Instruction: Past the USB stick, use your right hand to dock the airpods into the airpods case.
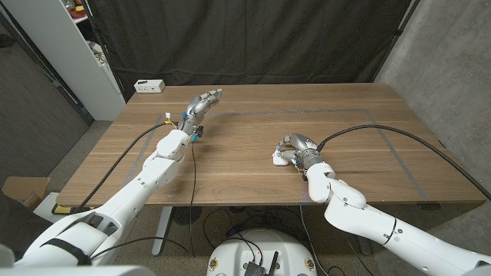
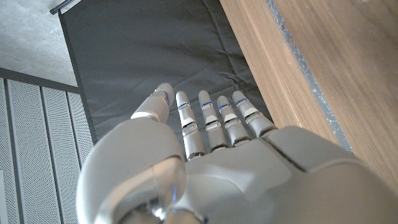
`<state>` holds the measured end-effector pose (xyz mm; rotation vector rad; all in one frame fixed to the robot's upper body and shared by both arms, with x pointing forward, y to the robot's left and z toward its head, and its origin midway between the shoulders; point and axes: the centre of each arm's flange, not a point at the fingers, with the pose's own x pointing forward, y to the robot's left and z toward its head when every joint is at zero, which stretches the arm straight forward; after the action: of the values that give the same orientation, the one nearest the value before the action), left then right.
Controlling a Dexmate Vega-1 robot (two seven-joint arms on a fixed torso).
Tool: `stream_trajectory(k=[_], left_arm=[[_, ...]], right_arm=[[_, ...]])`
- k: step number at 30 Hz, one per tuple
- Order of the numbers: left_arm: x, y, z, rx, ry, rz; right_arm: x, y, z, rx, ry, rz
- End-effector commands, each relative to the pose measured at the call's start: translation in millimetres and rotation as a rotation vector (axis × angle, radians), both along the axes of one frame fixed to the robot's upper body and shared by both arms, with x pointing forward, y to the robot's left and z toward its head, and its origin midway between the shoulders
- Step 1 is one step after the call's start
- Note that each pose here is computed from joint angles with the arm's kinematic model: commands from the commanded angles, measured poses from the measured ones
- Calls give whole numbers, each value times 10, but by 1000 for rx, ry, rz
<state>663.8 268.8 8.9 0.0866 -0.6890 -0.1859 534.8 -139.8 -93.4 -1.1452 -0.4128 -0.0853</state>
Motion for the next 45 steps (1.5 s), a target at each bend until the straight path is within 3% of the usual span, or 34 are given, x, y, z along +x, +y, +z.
stream_trajectory(k=[1,16,45], left_arm=[[5,-36,3,1,5,3],[42,-34,22,5,13,0],[192,-90,141,29,18,-35]], right_arm=[[-33,-2,1,3,9,16],[29,9,-3,-7,26,20],[-83,46,-22,18,26,-10]])
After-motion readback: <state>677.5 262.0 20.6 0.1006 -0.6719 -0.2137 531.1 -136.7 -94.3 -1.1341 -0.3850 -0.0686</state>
